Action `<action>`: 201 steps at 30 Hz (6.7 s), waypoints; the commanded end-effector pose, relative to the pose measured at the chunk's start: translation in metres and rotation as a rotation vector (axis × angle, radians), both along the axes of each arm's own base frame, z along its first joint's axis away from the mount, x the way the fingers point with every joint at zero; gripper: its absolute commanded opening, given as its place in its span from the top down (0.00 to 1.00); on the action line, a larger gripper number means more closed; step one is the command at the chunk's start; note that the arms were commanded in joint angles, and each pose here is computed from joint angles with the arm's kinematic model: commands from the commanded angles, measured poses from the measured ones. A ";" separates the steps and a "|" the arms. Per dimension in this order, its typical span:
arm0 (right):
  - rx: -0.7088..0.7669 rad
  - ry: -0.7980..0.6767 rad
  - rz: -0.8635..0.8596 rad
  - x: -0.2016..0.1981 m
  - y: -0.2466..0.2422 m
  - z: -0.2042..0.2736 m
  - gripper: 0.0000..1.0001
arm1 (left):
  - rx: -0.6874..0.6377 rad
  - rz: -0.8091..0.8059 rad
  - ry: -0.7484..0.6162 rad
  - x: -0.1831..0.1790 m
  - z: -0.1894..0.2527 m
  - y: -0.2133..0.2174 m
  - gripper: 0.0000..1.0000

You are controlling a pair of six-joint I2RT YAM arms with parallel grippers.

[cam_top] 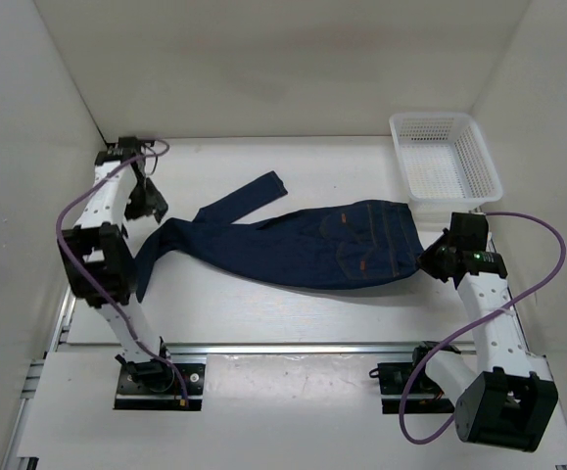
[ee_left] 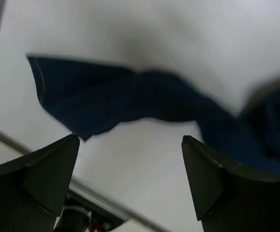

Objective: Fold and stack the trousers
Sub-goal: Flatten the trousers out

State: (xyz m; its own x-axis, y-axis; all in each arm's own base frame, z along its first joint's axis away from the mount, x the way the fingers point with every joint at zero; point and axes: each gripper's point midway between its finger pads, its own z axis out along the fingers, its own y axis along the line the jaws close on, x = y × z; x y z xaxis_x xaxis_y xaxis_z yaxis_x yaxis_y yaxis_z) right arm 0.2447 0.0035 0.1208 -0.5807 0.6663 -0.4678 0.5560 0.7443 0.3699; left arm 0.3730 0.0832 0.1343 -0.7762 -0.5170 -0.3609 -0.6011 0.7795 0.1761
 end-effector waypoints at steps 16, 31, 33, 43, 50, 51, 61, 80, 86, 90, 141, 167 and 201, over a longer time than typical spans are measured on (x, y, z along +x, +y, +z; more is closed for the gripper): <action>0.034 -0.052 0.039 0.015 0.007 0.007 0.99 | 0.013 0.109 0.148 -0.069 -0.084 -0.005 0.08; 0.033 -0.061 0.039 0.015 0.007 0.010 0.99 | 0.157 0.181 0.176 -0.087 -0.059 0.020 0.90; 0.033 -0.061 0.039 0.015 0.007 0.010 0.99 | 0.187 0.205 0.137 -0.080 -0.046 0.028 0.90; 0.024 -0.079 0.048 0.014 0.006 0.016 0.99 | 0.188 0.077 -0.038 -0.051 -0.005 0.000 0.55; 0.032 -0.069 0.054 0.012 0.008 0.012 0.99 | 0.103 -0.080 -0.087 -0.040 -0.023 -0.037 0.04; 0.032 -0.069 0.054 0.012 0.008 0.012 0.99 | 0.122 -0.077 -0.050 -0.040 -0.033 -0.034 0.08; 0.039 -0.070 0.059 0.014 0.010 0.011 0.99 | 0.226 -0.058 0.032 -0.018 -0.064 -0.024 0.17; 0.019 -0.068 0.055 0.014 0.006 0.013 0.99 | 0.212 -0.097 0.017 0.001 -0.061 0.002 0.60; 0.026 -0.069 0.061 0.014 0.008 0.013 0.99 | 0.202 -0.062 0.006 -0.014 -0.052 0.011 0.90; 0.024 -0.084 0.061 0.014 0.008 0.025 1.00 | 0.180 0.004 -0.054 -0.038 -0.008 0.006 0.90; -0.001 -0.149 0.048 0.007 0.005 0.051 0.99 | -0.183 0.454 -0.147 -0.123 -0.013 0.021 0.03; 0.014 -0.150 0.057 0.005 0.009 0.050 0.99 | -0.185 -0.281 0.118 -0.084 -0.049 -0.104 0.14; 0.020 -0.161 0.073 -0.002 0.014 0.050 0.99 | -0.345 0.279 -0.114 -0.174 -0.044 -0.146 0.18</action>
State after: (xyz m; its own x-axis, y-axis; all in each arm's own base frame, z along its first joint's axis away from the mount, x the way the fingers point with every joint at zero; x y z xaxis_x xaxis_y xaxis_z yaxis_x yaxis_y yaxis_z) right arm 0.2417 0.0145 0.1657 -0.5537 0.6459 -0.5255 0.4646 0.7634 0.4488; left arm 0.1738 -0.0741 0.0733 -0.7176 -0.6872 -0.1134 -0.6879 0.7247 -0.0390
